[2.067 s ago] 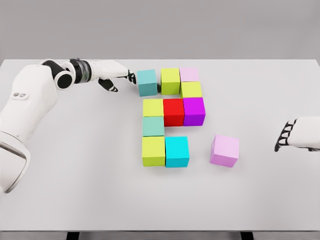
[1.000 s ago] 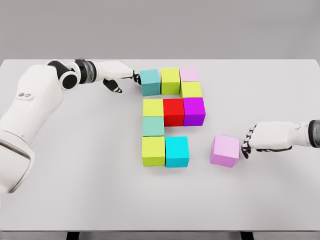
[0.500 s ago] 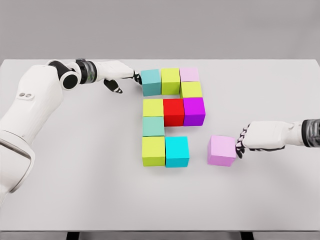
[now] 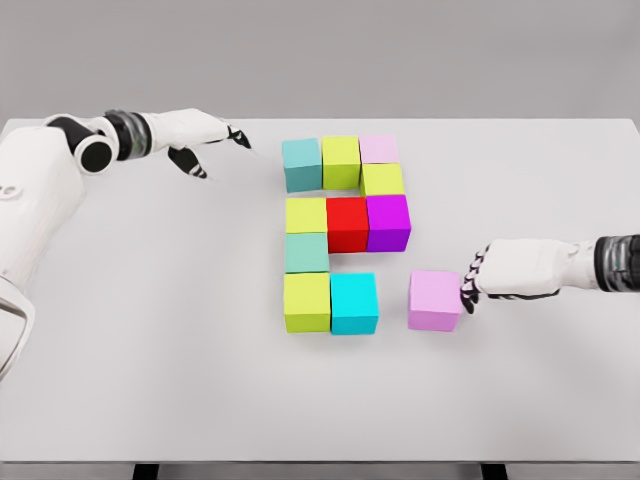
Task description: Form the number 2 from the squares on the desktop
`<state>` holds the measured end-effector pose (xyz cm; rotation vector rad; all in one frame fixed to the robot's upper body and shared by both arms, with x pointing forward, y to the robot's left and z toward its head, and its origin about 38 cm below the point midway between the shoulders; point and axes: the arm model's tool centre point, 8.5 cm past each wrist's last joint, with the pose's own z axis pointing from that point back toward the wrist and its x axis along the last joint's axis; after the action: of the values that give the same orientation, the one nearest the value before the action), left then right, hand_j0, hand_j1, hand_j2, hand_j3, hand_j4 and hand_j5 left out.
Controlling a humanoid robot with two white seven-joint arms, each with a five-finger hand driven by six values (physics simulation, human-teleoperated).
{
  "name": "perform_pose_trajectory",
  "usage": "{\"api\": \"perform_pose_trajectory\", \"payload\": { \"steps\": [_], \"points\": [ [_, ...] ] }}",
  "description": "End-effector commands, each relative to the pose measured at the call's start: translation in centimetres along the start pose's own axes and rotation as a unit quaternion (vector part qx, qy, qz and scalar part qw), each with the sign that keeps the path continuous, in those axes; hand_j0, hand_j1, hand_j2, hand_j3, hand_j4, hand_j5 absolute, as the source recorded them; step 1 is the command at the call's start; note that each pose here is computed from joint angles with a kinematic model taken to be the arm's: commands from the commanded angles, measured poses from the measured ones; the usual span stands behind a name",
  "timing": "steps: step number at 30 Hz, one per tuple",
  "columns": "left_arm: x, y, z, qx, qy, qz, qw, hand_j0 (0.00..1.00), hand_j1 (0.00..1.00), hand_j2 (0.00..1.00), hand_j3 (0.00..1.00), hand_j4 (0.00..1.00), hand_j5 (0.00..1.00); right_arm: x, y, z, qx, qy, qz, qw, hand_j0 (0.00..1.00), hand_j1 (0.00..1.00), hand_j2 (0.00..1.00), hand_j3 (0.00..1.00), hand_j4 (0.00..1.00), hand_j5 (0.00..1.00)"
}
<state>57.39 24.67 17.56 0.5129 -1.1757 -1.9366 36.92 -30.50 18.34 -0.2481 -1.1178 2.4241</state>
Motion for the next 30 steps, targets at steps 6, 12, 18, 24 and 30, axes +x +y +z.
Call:
{"api": "perform_pose_trajectory", "payload": {
  "steps": [6, 12, 18, 24, 30],
  "points": [
    [-2.0, 1.9, 2.5, 0.047, 0.015, 0.014, 0.9987, 1.00, 1.00, 1.00, 1.00, 1.00, 1.00, 0.3, -0.3, -0.6, -0.008, -0.007, -0.001, 0.9999, 0.51, 0.51, 0.51, 0.51, 0.51, 0.51],
    [-2.4, -0.6, 4.8, 0.070, -0.004, 0.033, 0.9970, 1.00, 1.00, 1.00, 1.00, 1.00, 1.00, 0.4, -0.5, -0.9, -0.012, -0.010, -0.001, 0.9999, 0.51, 0.51, 0.51, 0.51, 0.51, 0.51],
    [-4.2, -1.2, 7.6, 0.089, 0.003, 0.054, 0.9946, 1.00, 1.00, 1.00, 1.00, 1.00, 1.00, 0.4, -0.6, -1.1, -0.014, -0.011, -0.001, 0.9998, 0.51, 0.51, 0.51, 0.51, 0.51, 0.51],
    [-5.1, -2.5, 9.4, 0.094, 0.004, 0.070, 0.9931, 1.00, 1.00, 1.00, 1.00, 1.00, 1.00, -0.2, -1.3, -0.6, -0.026, 0.001, 0.000, 0.9997, 0.51, 0.51, 0.51, 0.51, 0.51, 0.51],
    [-5.6, -2.6, 10.7, 0.101, 0.010, 0.067, 0.9926, 1.00, 1.00, 1.00, 1.00, 1.00, 1.00, -0.1, -1.5, -0.9, -0.031, -0.003, 0.000, 0.9995, 0.51, 0.51, 0.51, 0.51, 0.51, 0.51]
  ]
}}
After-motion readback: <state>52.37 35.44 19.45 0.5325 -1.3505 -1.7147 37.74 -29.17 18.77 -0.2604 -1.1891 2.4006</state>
